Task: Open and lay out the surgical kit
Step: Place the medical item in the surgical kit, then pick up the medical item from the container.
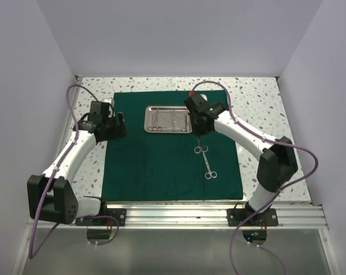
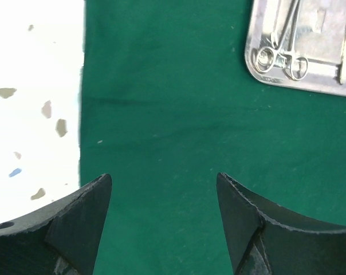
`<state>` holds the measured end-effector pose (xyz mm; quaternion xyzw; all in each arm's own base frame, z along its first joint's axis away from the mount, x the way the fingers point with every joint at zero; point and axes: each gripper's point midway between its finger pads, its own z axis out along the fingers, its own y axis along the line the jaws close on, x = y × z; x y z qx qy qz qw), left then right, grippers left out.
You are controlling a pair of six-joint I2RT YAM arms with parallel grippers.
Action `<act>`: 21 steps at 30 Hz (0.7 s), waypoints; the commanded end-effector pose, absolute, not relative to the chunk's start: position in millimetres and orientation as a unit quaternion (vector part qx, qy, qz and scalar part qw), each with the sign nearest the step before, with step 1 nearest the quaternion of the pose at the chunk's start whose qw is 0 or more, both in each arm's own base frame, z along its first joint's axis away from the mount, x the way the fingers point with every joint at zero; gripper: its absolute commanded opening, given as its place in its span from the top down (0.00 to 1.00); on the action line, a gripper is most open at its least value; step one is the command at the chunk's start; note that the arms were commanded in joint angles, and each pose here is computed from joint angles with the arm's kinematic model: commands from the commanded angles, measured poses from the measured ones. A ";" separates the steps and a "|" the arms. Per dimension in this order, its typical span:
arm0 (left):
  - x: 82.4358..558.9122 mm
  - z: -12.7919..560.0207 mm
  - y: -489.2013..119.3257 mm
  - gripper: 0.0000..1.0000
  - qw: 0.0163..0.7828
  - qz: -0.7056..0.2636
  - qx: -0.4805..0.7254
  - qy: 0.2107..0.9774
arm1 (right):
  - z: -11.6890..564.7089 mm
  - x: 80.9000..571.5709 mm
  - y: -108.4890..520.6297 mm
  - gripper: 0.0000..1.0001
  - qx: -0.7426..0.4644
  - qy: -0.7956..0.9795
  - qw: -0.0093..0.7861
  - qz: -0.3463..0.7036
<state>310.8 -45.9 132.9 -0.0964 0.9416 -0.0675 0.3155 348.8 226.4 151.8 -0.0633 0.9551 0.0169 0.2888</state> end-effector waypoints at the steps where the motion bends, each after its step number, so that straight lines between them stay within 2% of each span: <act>1: 338.8 136.3 -79.0 0.22 0.332 -0.102 -0.075 0.935 | 111.8 326.2 198.1 1.00 -0.060 0.963 0.262 -0.017; 7: 382.2 136.0 -118.2 0.23 0.320 -0.109 -0.057 0.939 | 74.9 304.4 174.4 1.00 -0.058 0.970 0.232 -0.045; 8: 388.7 137.3 -121.8 0.23 0.321 -0.110 -0.057 0.939 | 73.6 303.9 172.6 0.93 -0.059 0.971 0.228 -0.049; 9: 400.2 148.4 -127.0 0.23 0.333 -0.115 -0.055 0.934 | 72.9 305.2 171.0 0.68 -0.060 0.971 0.227 -0.053; 12: 418.8 148.0 -138.4 0.24 0.331 -0.117 -0.049 0.935 | 82.5 309.9 170.2 0.31 -0.064 0.968 0.237 -0.058; 15: 433.7 145.0 -148.5 0.24 0.329 -0.118 -0.042 0.936 | 102.2 318.6 173.4 0.25 -0.062 0.963 0.258 -0.051; 21: 453.1 128.8 -180.3 0.26 0.322 -0.108 -0.018 0.940 | 138.4 331.2 185.0 0.24 -0.061 0.956 0.285 -0.027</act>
